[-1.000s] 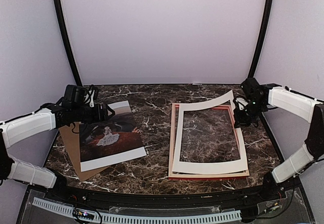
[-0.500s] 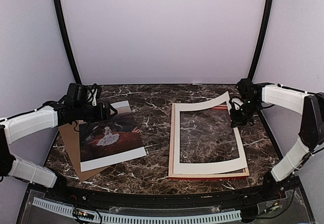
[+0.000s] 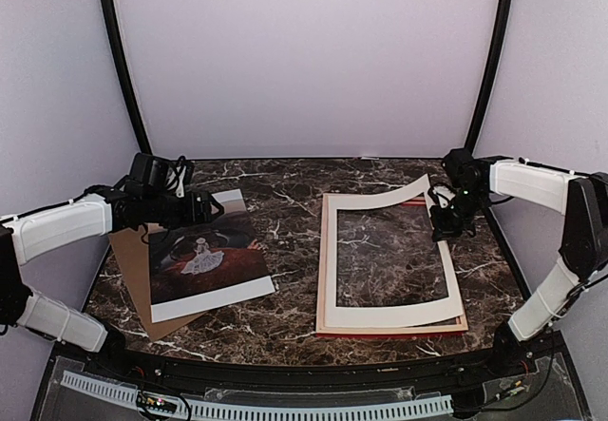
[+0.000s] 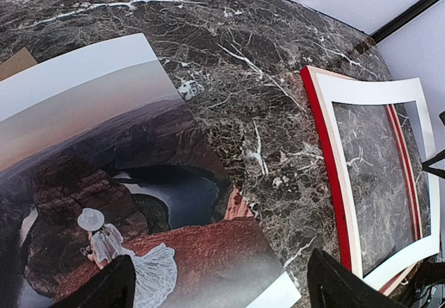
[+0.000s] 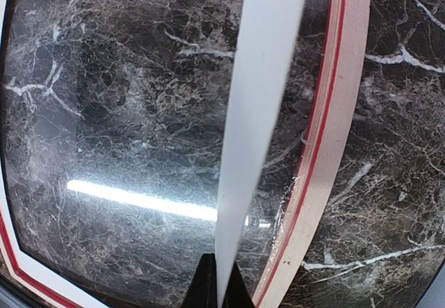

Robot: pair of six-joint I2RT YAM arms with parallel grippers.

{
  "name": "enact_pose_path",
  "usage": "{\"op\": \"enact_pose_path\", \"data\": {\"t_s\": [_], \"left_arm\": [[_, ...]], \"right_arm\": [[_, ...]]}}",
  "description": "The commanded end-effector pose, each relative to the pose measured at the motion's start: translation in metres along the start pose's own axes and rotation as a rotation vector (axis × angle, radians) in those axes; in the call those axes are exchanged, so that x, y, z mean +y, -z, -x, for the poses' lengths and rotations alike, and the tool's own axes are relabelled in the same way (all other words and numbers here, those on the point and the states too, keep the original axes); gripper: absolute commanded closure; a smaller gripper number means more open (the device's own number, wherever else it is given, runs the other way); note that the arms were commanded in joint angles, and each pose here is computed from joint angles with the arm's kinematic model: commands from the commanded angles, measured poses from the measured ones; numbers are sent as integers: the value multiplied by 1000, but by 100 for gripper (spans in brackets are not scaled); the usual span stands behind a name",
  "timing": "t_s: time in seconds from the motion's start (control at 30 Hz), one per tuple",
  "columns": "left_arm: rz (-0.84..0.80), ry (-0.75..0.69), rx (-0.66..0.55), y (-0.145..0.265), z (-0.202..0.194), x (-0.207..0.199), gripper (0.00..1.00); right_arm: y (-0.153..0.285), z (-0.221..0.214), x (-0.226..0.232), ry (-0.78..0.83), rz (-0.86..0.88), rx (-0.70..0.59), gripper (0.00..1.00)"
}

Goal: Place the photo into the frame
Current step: Place the mat board on the glass panel.

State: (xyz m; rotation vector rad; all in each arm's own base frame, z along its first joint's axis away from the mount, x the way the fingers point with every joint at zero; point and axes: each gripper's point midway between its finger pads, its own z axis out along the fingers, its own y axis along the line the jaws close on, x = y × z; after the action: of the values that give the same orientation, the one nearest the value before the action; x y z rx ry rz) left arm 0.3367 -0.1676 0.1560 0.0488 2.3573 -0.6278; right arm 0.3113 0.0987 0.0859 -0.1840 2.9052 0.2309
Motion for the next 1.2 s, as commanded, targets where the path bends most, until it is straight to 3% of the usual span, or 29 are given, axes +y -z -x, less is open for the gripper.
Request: {"op": "enact_pose_path", "data": {"t_s": [0.0, 0.83, 1.17], "left_arm": [[6, -18, -7, 3, 6, -4, 10], [19, -21, 6, -3, 7, -5, 5], [27, -21, 6, -3, 5, -3, 4]], "right_arm": [[-4, -5, 4, 18, 5, 19, 100], [6, -17, 7, 40, -2, 37, 100], [8, 3, 20, 63, 42, 11, 96]]}}
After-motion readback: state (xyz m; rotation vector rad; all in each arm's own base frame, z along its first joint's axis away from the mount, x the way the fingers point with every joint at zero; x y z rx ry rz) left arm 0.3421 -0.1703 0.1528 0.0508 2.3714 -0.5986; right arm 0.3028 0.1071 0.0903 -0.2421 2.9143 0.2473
